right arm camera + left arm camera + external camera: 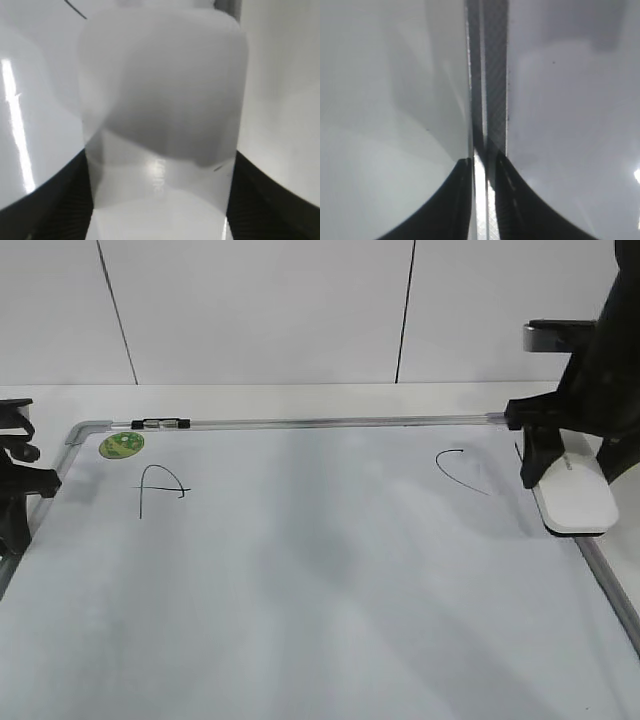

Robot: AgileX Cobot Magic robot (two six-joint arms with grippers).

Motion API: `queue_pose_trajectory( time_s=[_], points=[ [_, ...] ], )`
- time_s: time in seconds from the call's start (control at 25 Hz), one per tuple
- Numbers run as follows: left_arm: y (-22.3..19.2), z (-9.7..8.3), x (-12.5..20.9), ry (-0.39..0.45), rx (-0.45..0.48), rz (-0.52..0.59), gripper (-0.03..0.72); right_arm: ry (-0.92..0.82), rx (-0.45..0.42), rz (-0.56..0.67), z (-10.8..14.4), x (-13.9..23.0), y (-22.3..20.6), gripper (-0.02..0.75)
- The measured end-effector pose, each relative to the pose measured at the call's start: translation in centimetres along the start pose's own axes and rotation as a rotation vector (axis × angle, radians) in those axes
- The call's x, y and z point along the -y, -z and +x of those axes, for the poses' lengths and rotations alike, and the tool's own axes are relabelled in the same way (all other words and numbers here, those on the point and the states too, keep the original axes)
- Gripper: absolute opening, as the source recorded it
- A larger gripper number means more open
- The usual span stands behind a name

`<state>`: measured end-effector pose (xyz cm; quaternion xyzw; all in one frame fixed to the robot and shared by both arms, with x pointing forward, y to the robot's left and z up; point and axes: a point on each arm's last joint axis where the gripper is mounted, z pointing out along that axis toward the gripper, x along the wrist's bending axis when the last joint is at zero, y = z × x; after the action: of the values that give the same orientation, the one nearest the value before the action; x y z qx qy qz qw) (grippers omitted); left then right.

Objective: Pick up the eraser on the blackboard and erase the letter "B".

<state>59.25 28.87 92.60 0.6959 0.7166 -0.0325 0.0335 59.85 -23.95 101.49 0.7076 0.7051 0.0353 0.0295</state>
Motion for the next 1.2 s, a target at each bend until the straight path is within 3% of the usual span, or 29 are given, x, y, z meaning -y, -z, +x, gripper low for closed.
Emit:
queue_pose_trajectory(
  time_s=[0.2, 1.2],
  points=[
    [0.0, 0.0, 0.0, 0.000, 0.000, -0.003, 0.131, 0.000, 0.003, -0.005, -1.5, -0.3, 0.0, 0.532],
    [0.0, 0.0, 0.0, 0.000, 0.000, -0.004, 0.131, 0.053, -0.025, 0.068, -1.1, -1.2, -4.1, 0.531]
  ],
)
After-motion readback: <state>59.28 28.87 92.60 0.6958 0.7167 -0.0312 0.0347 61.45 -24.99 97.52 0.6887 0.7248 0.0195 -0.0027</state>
